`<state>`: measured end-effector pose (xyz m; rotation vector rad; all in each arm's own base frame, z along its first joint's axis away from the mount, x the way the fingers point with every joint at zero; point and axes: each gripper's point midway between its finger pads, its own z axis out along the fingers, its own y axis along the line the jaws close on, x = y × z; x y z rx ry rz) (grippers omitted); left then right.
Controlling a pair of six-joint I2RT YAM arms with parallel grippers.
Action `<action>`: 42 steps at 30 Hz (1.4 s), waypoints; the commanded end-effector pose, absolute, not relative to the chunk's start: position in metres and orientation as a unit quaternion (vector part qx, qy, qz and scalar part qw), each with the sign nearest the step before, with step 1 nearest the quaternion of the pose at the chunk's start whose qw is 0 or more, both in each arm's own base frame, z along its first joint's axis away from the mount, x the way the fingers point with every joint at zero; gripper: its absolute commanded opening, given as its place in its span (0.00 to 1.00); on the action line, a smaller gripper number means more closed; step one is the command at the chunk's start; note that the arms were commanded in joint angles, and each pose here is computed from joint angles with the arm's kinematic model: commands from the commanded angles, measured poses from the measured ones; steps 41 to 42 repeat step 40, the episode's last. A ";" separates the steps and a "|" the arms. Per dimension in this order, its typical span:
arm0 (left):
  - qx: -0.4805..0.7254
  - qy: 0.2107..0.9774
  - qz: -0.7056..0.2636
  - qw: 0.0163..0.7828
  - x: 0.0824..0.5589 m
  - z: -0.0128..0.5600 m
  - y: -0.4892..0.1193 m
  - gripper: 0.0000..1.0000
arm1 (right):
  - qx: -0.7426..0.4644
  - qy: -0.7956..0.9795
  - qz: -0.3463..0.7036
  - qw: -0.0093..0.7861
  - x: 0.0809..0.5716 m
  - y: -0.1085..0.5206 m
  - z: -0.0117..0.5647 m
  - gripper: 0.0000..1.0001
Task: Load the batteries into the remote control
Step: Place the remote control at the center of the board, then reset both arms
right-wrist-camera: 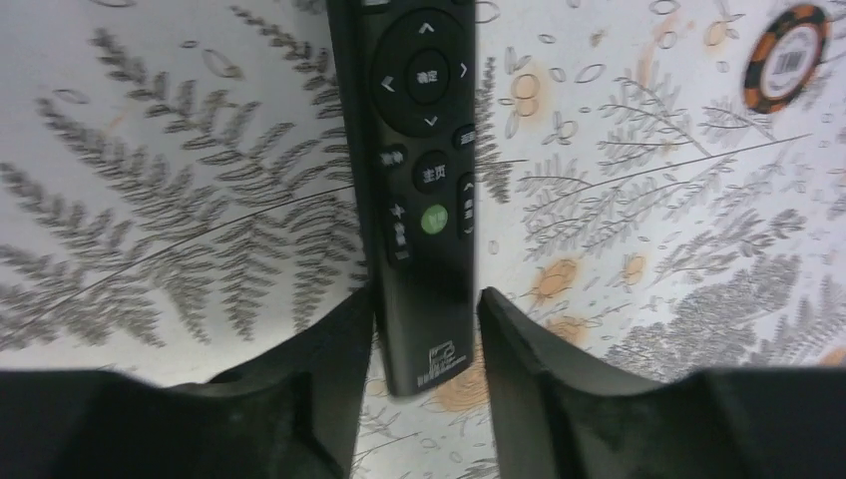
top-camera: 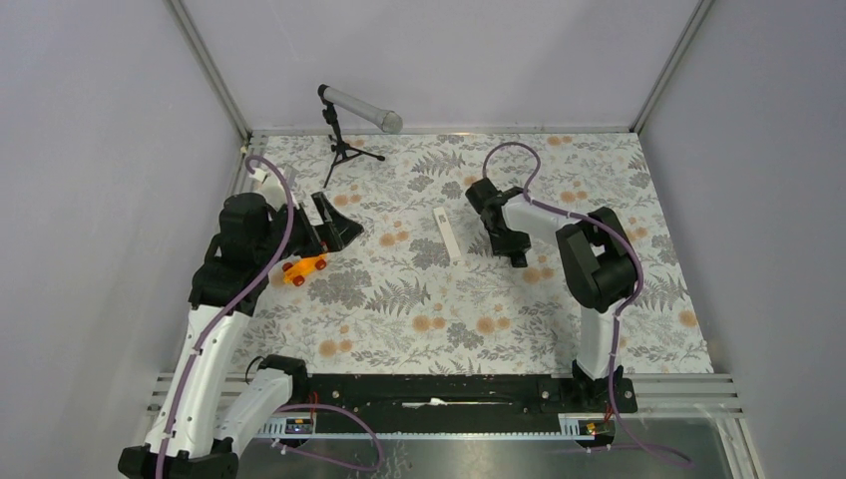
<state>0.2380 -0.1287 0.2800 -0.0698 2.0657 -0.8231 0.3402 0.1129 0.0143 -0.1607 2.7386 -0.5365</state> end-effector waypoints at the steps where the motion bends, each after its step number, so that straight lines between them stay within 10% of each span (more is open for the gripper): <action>1: -0.033 0.832 -0.331 0.445 0.238 0.297 -0.127 0.99 | -0.042 0.976 -0.123 0.175 0.339 0.139 0.027 0.55; 12: -0.049 0.837 -0.289 0.462 0.226 0.326 -0.109 0.99 | 0.049 0.921 -0.063 0.381 0.328 0.106 0.179 0.99; 27: -0.107 0.756 -0.209 0.611 0.177 0.389 -0.053 0.99 | 0.279 0.669 -0.084 0.684 0.174 -0.066 0.370 1.00; 42: -0.143 0.728 -0.176 0.646 0.160 0.391 -0.029 0.99 | 0.306 0.644 -0.074 0.698 0.130 -0.094 0.386 1.00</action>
